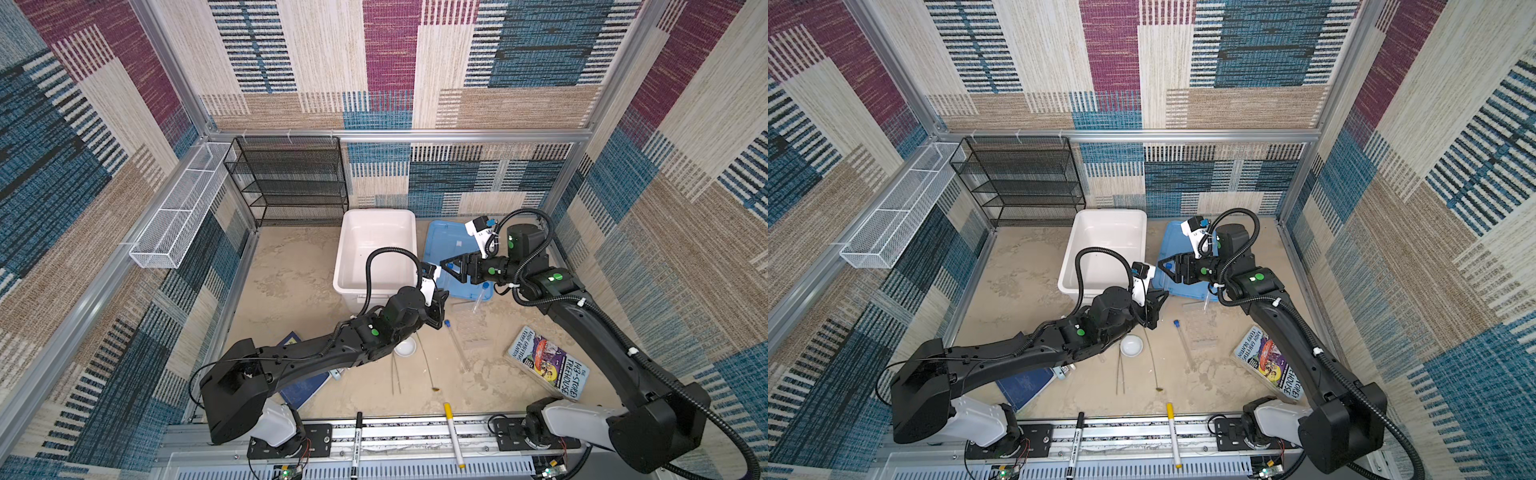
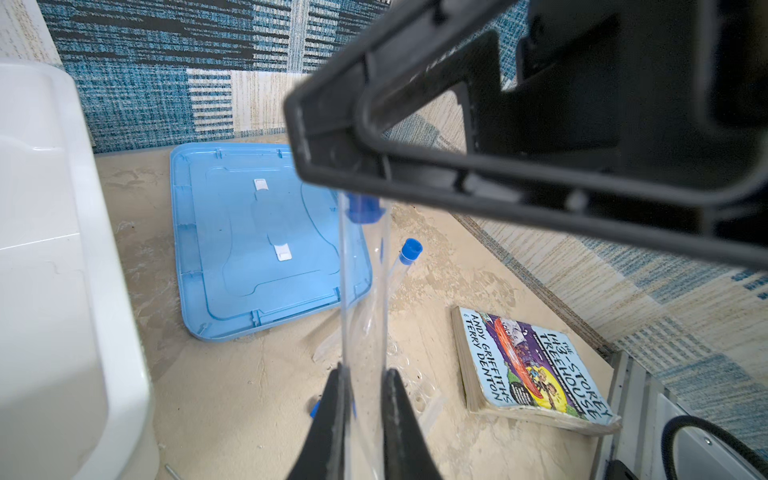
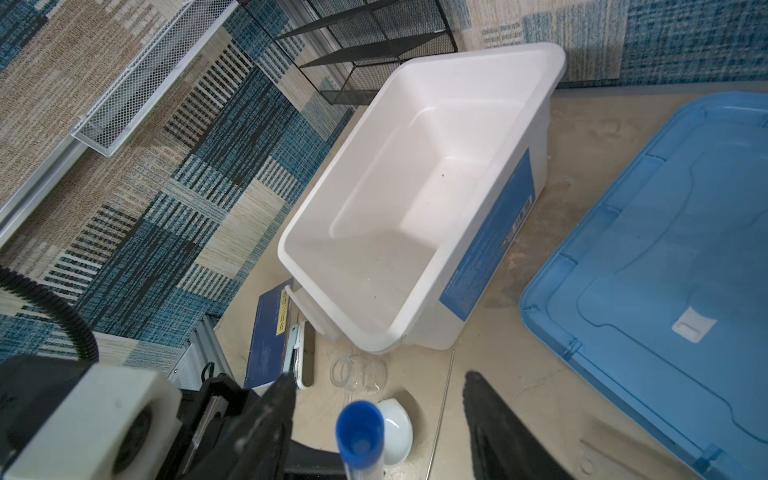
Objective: Organize the chemistry lab equipment
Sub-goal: 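Grasp the tube's blue cap with the right gripper while the left gripper holds it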
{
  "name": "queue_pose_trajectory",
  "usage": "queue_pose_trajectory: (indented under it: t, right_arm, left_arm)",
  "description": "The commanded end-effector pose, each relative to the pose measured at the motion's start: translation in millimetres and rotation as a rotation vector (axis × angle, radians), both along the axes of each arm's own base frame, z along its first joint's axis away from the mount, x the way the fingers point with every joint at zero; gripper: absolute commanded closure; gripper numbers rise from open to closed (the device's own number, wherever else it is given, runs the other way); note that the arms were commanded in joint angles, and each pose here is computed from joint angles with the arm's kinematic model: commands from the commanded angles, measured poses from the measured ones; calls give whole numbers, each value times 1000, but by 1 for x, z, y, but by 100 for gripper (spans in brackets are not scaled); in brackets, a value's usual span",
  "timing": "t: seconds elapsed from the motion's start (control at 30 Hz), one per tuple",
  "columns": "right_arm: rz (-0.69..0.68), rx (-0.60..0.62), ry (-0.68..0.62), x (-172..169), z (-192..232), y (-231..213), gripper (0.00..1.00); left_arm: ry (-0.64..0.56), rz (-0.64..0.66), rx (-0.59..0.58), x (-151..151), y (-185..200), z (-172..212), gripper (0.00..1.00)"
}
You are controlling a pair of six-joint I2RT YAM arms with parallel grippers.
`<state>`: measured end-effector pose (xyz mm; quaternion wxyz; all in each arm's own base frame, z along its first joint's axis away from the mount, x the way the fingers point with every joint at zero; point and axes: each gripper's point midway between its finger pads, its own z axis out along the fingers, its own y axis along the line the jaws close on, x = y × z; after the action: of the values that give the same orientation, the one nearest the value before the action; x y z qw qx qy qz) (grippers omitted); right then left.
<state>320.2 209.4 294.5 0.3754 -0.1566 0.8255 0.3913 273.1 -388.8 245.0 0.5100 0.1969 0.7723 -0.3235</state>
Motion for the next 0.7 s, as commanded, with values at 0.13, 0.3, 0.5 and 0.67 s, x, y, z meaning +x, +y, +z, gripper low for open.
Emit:
queue_pose_trajectory:
  t: [0.13,0.3,0.5,0.67]
  right_arm:
    - [31,46,6,-3,2,7,52]
    - [40,62,18,-5,0,9,63]
    - [41,60,31,-4,-5,10,72]
    - [44,60,42,-6,-11,10,76]
  left_arm:
    - [-11,19,-25,4,-1,5,94]
    - [-7,15,-24,4,-2,3,94]
    - [-8,34,-19,6,1,1,94]
    - [-8,34,-14,6,1,-1,94]
